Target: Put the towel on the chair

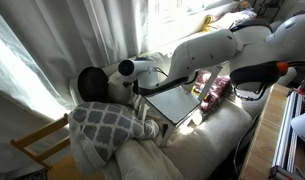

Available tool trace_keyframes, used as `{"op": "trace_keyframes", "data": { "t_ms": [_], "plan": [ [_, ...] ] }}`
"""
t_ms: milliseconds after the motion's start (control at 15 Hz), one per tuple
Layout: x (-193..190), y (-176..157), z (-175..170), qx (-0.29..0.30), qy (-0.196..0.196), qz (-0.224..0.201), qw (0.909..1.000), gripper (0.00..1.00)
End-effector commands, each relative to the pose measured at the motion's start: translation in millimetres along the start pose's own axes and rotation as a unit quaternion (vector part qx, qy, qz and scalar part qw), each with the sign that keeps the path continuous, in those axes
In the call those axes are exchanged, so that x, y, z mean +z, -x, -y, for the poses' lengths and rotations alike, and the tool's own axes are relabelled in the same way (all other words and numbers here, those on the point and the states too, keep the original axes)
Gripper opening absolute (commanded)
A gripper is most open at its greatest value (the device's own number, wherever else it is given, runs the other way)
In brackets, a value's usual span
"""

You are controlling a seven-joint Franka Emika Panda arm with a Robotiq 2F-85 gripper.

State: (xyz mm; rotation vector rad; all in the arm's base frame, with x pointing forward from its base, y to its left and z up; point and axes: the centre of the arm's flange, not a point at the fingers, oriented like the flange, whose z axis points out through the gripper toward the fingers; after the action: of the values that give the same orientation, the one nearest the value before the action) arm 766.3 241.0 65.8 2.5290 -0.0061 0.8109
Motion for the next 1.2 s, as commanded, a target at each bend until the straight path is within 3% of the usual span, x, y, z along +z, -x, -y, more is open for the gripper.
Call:
{"op": "trace_keyframes", "data": {
  "t_ms": [0, 533, 1133],
  "plan": [
    [54, -28, 43, 0.011, 0.008, 0.008, 0.9999, 0.66],
    [63, -23, 34, 0.036, -0.015, 0.047, 0.9981, 0.03],
    [25, -51, -15, 0.083, -0.035, 0.075, 0.9931, 0.01]
  ]
}}
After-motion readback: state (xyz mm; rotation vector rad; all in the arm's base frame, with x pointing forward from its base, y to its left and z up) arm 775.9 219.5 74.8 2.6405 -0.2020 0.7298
